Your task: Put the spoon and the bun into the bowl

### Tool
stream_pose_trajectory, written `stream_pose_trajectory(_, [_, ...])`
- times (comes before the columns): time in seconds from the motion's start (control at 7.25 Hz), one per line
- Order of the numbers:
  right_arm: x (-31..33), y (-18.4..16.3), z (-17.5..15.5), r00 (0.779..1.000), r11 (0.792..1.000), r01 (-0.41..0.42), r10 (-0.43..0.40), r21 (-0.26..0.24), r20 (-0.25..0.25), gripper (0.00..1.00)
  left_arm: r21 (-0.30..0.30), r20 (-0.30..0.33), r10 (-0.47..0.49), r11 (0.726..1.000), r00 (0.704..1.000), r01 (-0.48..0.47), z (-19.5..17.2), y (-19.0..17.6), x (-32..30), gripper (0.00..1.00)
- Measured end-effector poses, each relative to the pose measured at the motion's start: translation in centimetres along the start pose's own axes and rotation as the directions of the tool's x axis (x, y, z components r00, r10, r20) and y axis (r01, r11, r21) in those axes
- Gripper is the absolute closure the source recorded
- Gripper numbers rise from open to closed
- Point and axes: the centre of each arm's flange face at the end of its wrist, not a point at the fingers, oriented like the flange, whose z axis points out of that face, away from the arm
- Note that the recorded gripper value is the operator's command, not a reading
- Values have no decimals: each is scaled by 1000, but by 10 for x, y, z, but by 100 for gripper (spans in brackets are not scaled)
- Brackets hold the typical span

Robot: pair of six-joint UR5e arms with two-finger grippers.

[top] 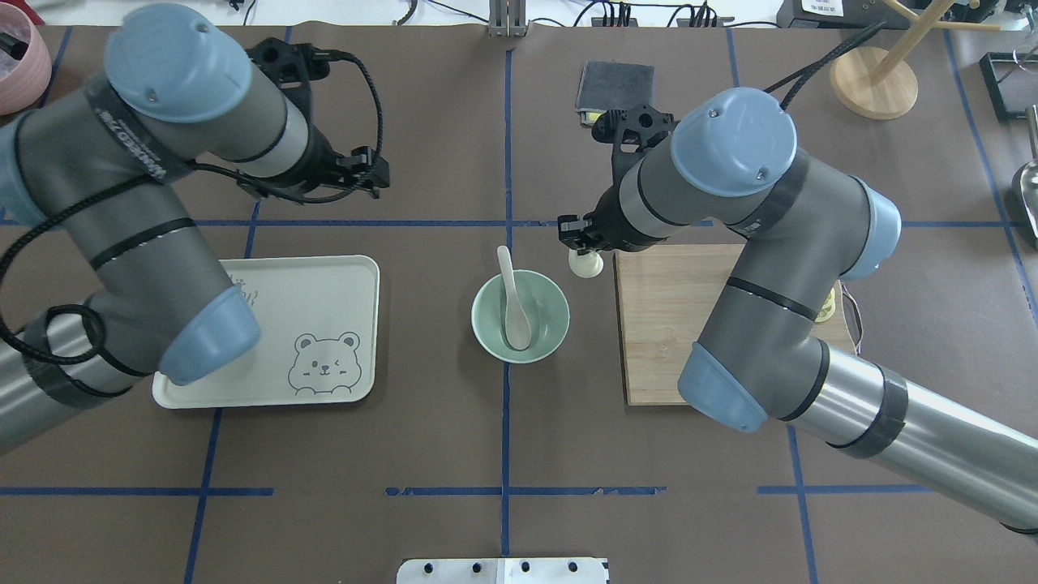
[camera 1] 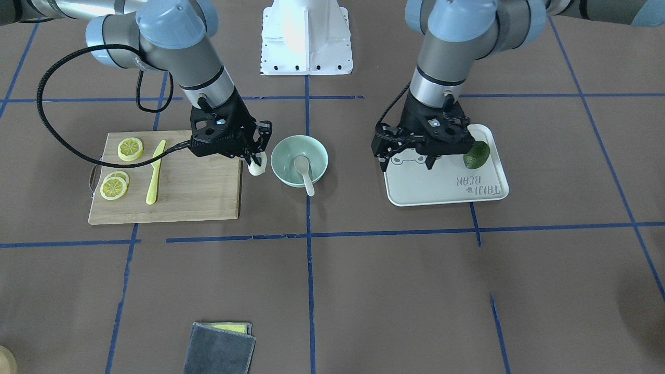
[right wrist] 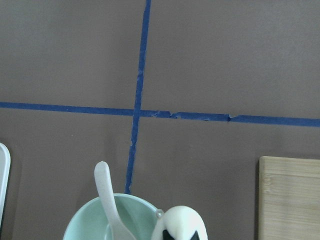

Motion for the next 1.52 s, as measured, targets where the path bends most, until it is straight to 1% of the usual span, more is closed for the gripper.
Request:
stream_pose_trajectory(0.28, [-39, 13, 22, 1000, 1000, -3, 3, -26, 10, 100, 36, 92, 94, 995, 991, -98, -12, -34, -82, 0])
stream_pose_trajectory(0.41, [-53, 20, 31, 1000, 1000, 3, -3, -23, 13, 100, 37, 140, 149, 987, 979, -156, -16, -47, -124, 0])
stream_pose_trajectory(0.55, [-60, 24, 38, 1000, 1000, 5, -4, -17, 16, 56, 26, 184, 209, 976, 960, -217, -19, -56, -165, 0])
stream_pose_trajectory(0.69, [-64, 26, 41, 1000, 1000, -1, 1, -14, 17, 1, 8, 219, 274, 959, 936, -283, -22, -62, -204, 0])
stream_pose_trajectory(0.97, [-65, 27, 42, 1000, 1000, -22, 22, -12, 18, 0, -30, 274, 384, 920, 882, -391, -34, -78, -273, 0])
stream_pose_trajectory(1.1, [-66, 27, 42, 999, 1000, -28, 28, -11, 19, 0, -54, 296, 408, 910, 863, -411, -38, -85, -307, 0])
stream_pose_trajectory(1.24, [-66, 27, 41, 999, 999, -33, 33, -10, 21, 0, -80, 314, 413, 909, 855, -409, -39, -89, -338, 0])
stream_pose_trajectory(1.38, [-66, 26, 40, 999, 999, -37, 37, -10, 22, 0, -99, 325, 405, 913, 855, -395, -36, -86, -361, 0])
stream_pose_trajectory(1.52, [-67, 26, 40, 999, 999, -41, 42, -9, 23, 0, -114, 320, 400, 916, 859, -385, -29, -77, -381, 0])
